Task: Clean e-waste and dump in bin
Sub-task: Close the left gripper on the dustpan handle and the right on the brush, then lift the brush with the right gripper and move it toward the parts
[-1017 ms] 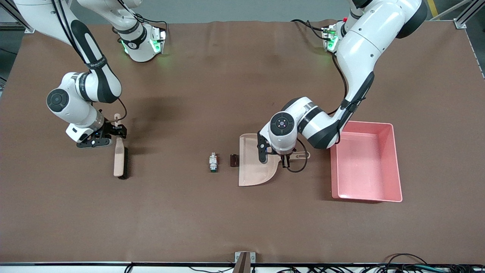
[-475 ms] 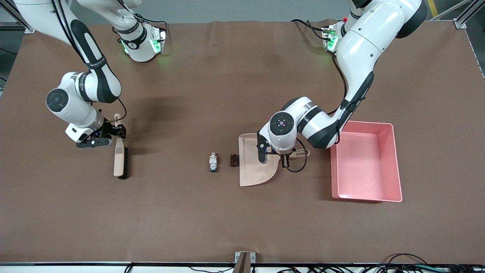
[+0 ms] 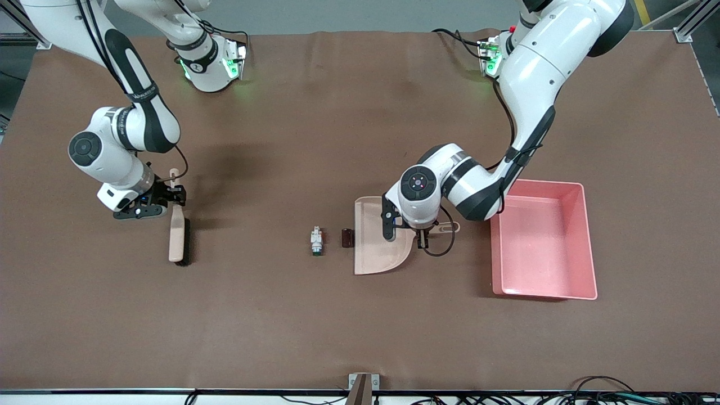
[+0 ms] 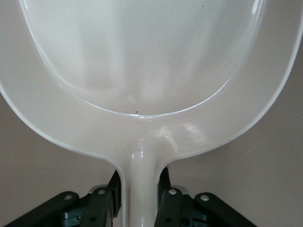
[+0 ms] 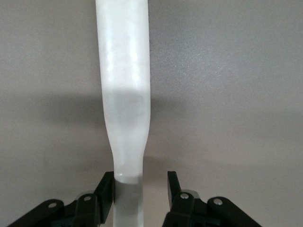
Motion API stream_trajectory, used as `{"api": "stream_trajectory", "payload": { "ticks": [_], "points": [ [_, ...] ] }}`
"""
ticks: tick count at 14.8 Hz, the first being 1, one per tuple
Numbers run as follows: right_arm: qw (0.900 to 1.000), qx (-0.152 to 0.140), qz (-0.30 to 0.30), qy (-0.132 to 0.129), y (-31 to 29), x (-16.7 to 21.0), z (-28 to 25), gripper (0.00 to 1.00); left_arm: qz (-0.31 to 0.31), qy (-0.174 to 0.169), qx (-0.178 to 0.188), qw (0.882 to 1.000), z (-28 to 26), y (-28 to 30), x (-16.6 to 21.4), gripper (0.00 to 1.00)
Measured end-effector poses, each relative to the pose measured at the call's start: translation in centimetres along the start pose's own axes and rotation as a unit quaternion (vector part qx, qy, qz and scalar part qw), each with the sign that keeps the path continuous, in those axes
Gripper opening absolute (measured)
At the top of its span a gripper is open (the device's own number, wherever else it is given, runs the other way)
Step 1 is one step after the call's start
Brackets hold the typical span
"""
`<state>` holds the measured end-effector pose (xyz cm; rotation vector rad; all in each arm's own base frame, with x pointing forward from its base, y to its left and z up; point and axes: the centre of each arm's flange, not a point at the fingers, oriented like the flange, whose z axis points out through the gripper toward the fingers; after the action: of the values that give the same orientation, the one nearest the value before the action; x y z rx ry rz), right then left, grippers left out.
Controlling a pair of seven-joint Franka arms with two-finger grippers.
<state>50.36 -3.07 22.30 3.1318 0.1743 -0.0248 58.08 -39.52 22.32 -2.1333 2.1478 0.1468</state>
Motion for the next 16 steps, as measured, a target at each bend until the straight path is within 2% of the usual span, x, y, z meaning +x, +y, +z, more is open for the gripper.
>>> {"api": "stream_trajectory", "payload": {
  "ticks": [3,6,8,9,11,13,16],
  "points": [
    [1.0,0.0,-0.001,0.0,-0.1,0.0,0.0,0.43,0.0,0.0,0.001,1.0,-0.1,0.0,0.0,0.33],
    [1.0,0.0,-0.002,0.0,-0.2,0.0,0.0,0.4,-0.001,0.001,0.002,1.0,-0.2,-0.1,0.0,0.33],
    [1.0,0.001,-0.002,0.0,-0.3,0.0,0.0,0.27,-0.001,0.002,0.002,1.0,-0.2,-0.1,0.0,0.33],
    [1.0,0.008,0.014,0.007,-0.6,0.3,-0.2,0.26,0.0,0.002,0.002,1.0,-0.2,-0.1,0.1,0.33],
    [0.998,0.035,0.048,0.037,-4.7,2.8,-2.1,0.26,0.003,0.002,0.002,1.0,-0.3,0.1,0.4,0.33],
    [0.996,0.046,0.059,0.053,-10.4,4.5,-3.8,0.26,0.005,0.002,0.003,1.0,-0.3,0.3,0.7,0.33],
    [0.995,0.054,0.067,0.049,-15.7,5.2,-4.9,0.26,0.005,0.002,0.003,1.0,-0.3,0.3,0.7,0.33]
  ]
}}
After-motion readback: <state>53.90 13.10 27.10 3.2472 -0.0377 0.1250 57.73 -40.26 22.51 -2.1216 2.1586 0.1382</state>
